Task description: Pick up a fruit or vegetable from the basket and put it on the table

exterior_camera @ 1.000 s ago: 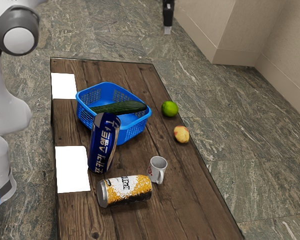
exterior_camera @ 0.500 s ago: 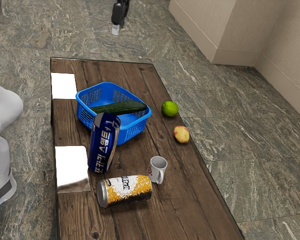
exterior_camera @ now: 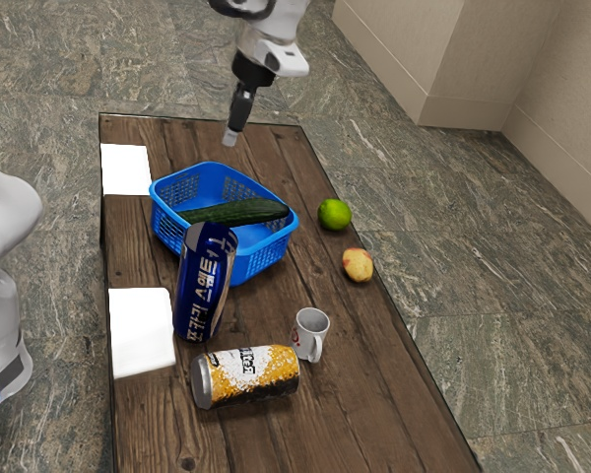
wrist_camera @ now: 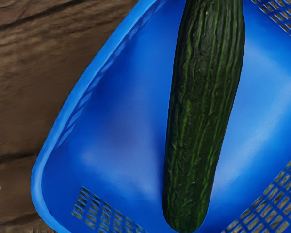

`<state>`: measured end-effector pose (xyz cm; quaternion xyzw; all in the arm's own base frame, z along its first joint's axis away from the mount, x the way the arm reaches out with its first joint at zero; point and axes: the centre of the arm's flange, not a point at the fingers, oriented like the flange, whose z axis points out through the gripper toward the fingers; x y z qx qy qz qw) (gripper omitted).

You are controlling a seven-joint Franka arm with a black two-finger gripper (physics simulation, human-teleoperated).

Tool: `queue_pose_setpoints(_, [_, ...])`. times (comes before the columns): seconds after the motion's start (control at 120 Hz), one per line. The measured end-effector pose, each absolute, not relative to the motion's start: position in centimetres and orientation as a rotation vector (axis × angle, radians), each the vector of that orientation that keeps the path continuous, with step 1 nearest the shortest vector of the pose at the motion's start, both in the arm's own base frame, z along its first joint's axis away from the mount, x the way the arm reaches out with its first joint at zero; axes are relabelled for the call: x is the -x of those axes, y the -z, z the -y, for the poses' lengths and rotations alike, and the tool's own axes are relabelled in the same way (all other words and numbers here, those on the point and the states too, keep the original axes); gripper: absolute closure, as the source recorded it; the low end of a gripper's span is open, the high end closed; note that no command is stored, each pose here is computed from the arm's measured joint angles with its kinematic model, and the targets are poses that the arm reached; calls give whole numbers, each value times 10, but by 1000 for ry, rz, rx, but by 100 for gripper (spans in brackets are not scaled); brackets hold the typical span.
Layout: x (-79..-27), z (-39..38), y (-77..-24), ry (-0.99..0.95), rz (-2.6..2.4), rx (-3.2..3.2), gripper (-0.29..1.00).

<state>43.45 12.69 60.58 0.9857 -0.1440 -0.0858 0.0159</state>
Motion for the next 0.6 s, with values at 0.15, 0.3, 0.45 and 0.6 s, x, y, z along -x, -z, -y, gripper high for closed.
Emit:
queue_pose_setpoints(0.15, [-436,-115,-573,337,293,-3067,0])
queue_pose_setpoints(0.3, [-434,-94,-548,389,222,-3074,0])
queue_pose_setpoints(0.45, [-419,-92,-540,384,159,-3097,0])
queue_pose_setpoints(0.6, [-414,-84,-529,398,110,-3127,0])
